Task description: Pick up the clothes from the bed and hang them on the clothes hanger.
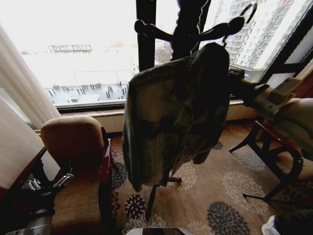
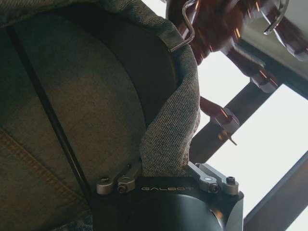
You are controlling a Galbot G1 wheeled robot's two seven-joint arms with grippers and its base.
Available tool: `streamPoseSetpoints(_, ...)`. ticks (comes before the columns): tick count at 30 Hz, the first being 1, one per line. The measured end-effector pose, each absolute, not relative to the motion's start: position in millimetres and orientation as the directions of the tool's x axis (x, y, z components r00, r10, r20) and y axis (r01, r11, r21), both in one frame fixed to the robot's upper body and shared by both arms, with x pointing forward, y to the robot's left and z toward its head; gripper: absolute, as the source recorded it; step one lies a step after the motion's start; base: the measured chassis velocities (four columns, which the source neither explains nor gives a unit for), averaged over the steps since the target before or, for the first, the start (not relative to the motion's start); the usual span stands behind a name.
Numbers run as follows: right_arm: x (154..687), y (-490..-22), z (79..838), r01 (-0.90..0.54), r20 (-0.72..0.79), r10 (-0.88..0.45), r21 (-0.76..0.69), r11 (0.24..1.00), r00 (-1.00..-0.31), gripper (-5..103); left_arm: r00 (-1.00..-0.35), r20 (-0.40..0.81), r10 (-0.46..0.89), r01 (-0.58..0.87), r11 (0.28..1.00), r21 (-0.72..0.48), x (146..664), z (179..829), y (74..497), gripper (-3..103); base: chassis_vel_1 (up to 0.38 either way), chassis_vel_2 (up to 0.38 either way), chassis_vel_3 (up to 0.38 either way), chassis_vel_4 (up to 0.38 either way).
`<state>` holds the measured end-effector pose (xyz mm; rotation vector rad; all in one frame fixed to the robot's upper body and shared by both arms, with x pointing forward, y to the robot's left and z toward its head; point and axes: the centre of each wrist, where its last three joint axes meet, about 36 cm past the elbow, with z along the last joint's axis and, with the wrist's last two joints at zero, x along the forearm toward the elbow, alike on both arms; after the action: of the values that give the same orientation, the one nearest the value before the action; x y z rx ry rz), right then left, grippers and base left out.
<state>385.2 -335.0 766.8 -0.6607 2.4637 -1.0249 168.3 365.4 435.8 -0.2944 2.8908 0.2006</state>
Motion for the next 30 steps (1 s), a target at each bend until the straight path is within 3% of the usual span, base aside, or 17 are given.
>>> streamPoseSetpoints(11, 355.7, -313.4, 782.8, -0.274, -0.205, -0.603, -0.748, 0.605, -0.771, 20, -0.954, -0.239, -0.182, -0.214, 0.97, 0.112, 168.3, 435.8, 365.4, 100, 0.0, 0.0, 0.0, 0.0)
streamPoseSetpoints(30, 378.6, -331.9, 766.2, -0.283, -0.184, -0.547, -0.698, 0.658, -0.817, 20, -0.954, -0.239, -0.182, -0.214, 0.97, 0.112, 168.3, 435.8, 365.4, 100, 0.0, 0.0, 0.0, 0.0)
